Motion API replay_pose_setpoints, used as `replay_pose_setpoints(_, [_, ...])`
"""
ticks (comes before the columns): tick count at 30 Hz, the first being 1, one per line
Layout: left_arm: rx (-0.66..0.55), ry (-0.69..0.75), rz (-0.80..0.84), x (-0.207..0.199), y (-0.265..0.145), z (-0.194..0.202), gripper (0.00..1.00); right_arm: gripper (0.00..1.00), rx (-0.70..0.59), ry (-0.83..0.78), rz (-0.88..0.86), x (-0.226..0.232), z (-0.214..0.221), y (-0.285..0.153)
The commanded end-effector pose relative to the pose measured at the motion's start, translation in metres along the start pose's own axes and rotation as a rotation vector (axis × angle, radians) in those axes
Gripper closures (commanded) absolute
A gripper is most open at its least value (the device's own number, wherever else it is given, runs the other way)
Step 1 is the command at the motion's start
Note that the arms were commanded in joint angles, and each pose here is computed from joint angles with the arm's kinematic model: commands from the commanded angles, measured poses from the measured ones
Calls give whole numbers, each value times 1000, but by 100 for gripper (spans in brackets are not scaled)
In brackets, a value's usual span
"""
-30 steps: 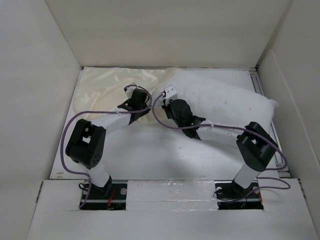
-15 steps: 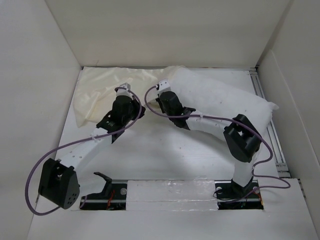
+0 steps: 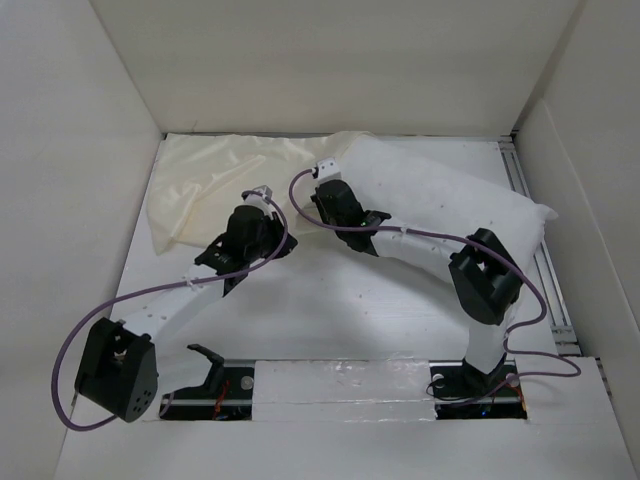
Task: Put the pillow into the pillowcase
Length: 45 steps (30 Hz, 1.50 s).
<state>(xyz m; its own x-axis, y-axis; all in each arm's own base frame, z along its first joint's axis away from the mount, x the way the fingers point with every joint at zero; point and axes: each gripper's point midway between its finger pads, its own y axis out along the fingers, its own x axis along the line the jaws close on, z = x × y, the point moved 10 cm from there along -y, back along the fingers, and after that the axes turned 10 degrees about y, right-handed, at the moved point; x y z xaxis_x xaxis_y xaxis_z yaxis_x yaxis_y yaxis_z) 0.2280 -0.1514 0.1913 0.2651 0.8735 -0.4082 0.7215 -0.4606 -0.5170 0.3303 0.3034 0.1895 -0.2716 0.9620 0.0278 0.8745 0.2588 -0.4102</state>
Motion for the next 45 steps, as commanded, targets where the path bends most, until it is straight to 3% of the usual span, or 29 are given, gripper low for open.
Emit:
replay_pose_setpoints(1, [0, -30, 16, -8, -15, -10, 100, 100, -54, 56, 48, 6, -27, -6])
replay_pose_setpoints(2, [-8, -43, 3, -9, -20, -14, 100, 100, -32, 41, 69, 5, -24, -5])
replay_pose_setpoints(3, [-14, -42, 16, -12, -24, -17, 90, 100, -25, 32, 60, 10, -22, -6])
replay_pose_setpoints(4, [-43, -38, 45, -17, -32, -23, 76, 100, -25, 32, 60, 10, -22, -6])
replay_pose_setpoints(5, [-55, -47, 52, -19, -36, -27, 55, 100, -17, 24, 54, 14, -18, -5])
replay_pose_setpoints(6, [-59, -46, 64, -21, -39, -28, 50, 100, -6, 23, 16, 17, -17, -5])
replay_pose_setpoints(11, [-71, -42, 98, -29, -45, -39, 40, 98, 24, 43, -100, 23, -19, -4])
replay_pose_setpoints(13, [-107, -55, 20, -26, -46, -42, 32, 95, 34, 23, -140, 25, -19, -5])
replay_pose_setpoints(15, [-121, -67, -23, -26, -47, -48, 27, 68, 30, 17, -117, 25, -21, -10])
replay_pose_setpoints(17, [-123, -66, -10, -30, -45, -55, 25, 32, 54, 7, -119, 20, -14, -17])
replay_pose_setpoints(18, [-119, -56, -13, -32, -40, -61, 25, 24, 58, 29, -134, 19, -13, -22])
replay_pose_setpoints(20, [-89, -44, 9, -36, -33, -66, 25, 22, 48, 83, -202, 13, -25, -41])
replay_pose_setpoints(24, [-128, -17, 45, -54, -20, -96, 43, 20, 48, 151, -224, -7, -20, -69])
replay_pose_setpoints(28, [-31, 80, -41, -57, 4, -105, 65, 20, 25, 189, -212, -26, -26, -101])
replay_pose_setpoints(30, [0, 122, -104, -59, 14, -105, 68, 20, 15, 209, -229, -34, -26, -112])
replay_pose_setpoints(34, [75, 198, -317, -66, 44, -97, 69, 20, -34, 268, -254, -56, -31, -140])
replay_pose_setpoints(39, [116, 201, -531, -52, 73, -80, 63, 20, -74, 299, -234, -79, -38, -174])
replay_pose_setpoints(43, [135, 202, -684, -38, 84, -70, 63, 13, -114, 336, -191, -97, -44, -205])
replay_pose_setpoints(45, [107, 206, -764, -34, 88, -72, 57, 10, -87, 338, -182, -99, -40, -209])
